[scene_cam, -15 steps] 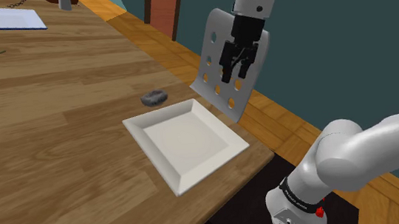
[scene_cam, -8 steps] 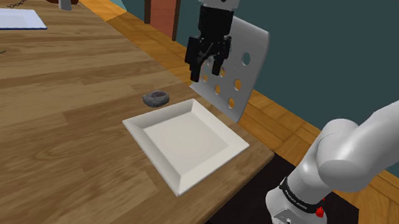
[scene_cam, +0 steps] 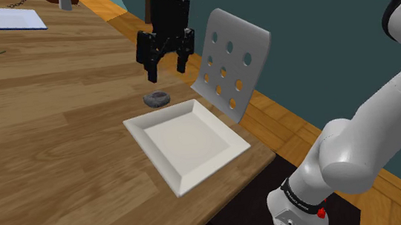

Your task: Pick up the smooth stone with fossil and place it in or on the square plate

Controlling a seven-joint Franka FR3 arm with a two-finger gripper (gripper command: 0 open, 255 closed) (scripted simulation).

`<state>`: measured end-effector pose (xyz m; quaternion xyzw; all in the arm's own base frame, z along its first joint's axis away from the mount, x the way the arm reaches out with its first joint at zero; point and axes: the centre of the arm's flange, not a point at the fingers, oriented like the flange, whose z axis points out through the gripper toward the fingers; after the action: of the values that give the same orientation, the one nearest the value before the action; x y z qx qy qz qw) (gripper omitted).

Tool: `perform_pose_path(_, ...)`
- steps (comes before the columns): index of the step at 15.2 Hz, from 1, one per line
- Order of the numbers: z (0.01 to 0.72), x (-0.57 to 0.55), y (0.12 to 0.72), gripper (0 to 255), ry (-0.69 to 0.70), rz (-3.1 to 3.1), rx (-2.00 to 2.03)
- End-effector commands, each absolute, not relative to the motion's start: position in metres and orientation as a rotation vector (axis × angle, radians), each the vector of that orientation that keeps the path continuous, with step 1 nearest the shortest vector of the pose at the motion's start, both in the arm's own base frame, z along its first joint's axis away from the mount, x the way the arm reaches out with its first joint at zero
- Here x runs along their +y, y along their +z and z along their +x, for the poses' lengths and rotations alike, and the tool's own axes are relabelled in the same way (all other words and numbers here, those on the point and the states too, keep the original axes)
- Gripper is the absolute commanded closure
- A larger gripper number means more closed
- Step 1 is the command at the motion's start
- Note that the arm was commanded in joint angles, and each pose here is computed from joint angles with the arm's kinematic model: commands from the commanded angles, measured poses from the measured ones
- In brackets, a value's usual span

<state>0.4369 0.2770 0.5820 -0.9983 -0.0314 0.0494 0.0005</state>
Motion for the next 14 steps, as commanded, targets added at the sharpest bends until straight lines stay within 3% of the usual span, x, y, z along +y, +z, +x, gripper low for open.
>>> perform_pose_path(1, 0.448, 0.304, 0.581, 0, 0.147, -3.147, -0.113)
perform_pose_path(14, 0.45, 0.318, 0.542, 0, 0.143, -3.155, -0.123)
